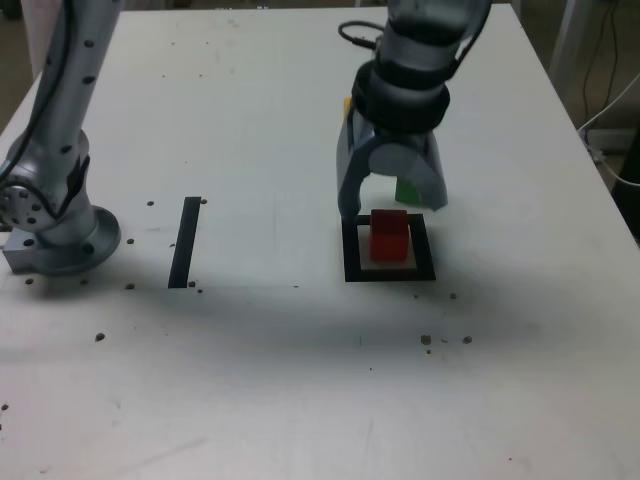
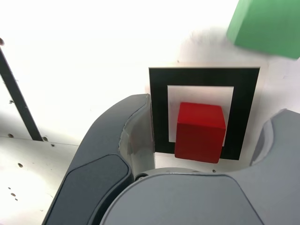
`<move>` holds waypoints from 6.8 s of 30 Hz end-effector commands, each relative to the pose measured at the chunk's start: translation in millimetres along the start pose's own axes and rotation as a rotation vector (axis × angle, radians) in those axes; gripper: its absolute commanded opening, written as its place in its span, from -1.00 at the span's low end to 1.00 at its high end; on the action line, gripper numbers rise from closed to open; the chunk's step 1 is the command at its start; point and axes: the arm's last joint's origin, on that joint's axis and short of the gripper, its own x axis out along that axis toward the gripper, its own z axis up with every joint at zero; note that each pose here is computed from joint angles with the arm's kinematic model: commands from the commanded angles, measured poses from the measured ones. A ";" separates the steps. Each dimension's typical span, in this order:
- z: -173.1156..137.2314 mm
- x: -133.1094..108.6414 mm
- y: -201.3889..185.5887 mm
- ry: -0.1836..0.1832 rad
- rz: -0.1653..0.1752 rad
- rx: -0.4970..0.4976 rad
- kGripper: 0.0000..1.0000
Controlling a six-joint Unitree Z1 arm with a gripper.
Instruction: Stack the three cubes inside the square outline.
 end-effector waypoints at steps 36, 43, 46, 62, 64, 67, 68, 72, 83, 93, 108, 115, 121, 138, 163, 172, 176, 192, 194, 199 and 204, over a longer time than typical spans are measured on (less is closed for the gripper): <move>-15.0 24.1 186.2 0.035 -0.101 -0.147 0.98; -7.3 39.8 214.0 0.049 -0.138 -0.137 0.97; -3.2 46.4 223.4 0.055 -0.157 -0.127 0.94; 8.0 60.8 240.1 0.069 -0.202 -0.078 -0.09; 8.3 61.5 239.7 0.072 -0.204 -0.074 -0.25; 9.0 63.0 239.2 0.076 -0.207 -0.068 -0.41; 9.2 63.6 239.1 0.077 -0.207 -0.067 -0.43; 9.9 64.8 238.3 0.081 -0.209 -0.064 -0.44; 9.0 59.6 237.3 0.071 -0.206 -0.063 -0.44; -8.1 26.0 217.4 0.042 -0.176 -0.040 -0.44; -32.3 -28.6 112.4 -0.018 -0.183 0.044 -0.44; -32.2 -40.3 64.2 -0.025 -0.182 0.085 -0.44; -28.0 -43.2 32.6 -0.019 -0.173 0.091 -0.44; -1.9 -26.4 -3.3 0.033 -0.158 0.058 -0.44; 16.6 -14.3 -8.3 0.046 -0.136 0.058 -0.44; 18.2 -12.9 -8.4 0.043 -0.133 0.058 -0.44; 18.7 -12.0 -8.4 0.042 -0.131 0.059 -0.32; 17.9 -9.8 -8.2 0.041 -0.126 0.072 0.85; 16.8 -10.9 -7.8 0.039 -0.122 0.072 0.86; 8.1 -20.1 -0.5 0.015 -0.090 0.061 0.95; -5.3 -31.5 21.2 -0.013 -0.044 0.024 0.99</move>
